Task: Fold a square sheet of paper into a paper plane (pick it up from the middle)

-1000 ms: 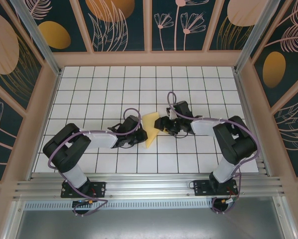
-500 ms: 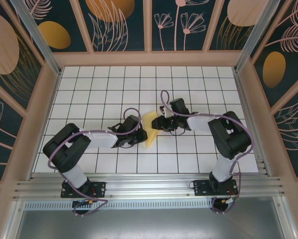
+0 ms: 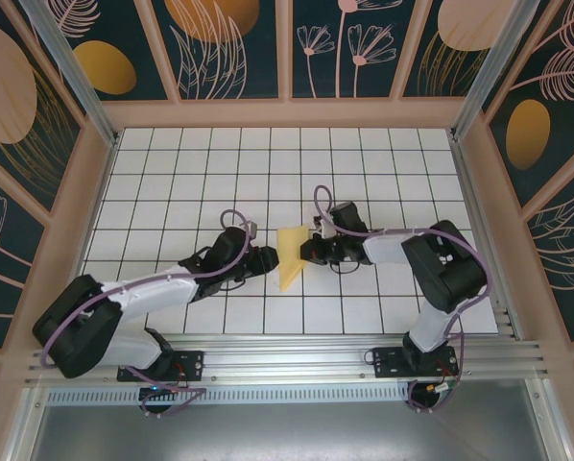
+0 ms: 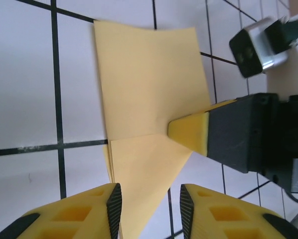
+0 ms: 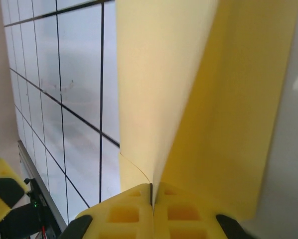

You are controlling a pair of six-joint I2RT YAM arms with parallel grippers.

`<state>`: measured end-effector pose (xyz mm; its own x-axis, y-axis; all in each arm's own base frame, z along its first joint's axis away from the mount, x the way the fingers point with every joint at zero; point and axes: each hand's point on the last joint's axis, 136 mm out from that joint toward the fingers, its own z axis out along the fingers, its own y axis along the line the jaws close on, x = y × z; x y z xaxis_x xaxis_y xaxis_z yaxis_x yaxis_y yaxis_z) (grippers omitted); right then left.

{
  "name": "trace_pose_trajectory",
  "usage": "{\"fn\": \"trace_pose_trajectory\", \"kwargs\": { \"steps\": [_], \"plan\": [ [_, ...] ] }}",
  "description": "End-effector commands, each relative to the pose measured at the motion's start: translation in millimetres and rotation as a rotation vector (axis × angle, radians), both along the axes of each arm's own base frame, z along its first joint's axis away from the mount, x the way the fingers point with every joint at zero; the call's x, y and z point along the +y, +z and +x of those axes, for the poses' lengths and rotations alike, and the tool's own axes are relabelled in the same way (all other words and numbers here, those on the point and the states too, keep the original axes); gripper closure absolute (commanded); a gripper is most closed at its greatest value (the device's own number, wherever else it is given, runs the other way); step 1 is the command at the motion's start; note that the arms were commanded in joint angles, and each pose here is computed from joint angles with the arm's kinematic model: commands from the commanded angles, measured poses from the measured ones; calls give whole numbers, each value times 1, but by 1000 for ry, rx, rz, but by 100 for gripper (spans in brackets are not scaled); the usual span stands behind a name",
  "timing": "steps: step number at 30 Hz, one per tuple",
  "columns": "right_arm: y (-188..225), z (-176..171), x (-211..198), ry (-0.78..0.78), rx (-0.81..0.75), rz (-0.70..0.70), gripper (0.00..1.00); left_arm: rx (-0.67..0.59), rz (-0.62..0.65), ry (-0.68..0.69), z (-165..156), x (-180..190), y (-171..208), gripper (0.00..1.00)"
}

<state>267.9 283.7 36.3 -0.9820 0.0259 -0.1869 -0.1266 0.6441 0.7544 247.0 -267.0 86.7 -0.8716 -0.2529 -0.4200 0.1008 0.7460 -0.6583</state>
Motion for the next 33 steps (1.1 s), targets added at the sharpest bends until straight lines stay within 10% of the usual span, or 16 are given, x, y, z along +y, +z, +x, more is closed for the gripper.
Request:
{"fn": "trace_pose_trajectory", "kwargs": {
  "steps": [1, 9, 33],
  "plan": [
    [32, 9, 7, -174, -36, 59, 97, -75, 10, -46, -9, -1, 7, 59],
    [24, -16, 2, -421, 21, 16, 94, -131, 120, -202, -37, -23, -12, 60],
    [16, -19, 9, -397, 59, -6, 91, -171, 261, -184, -27, -39, -42, 61]
  ]
}}
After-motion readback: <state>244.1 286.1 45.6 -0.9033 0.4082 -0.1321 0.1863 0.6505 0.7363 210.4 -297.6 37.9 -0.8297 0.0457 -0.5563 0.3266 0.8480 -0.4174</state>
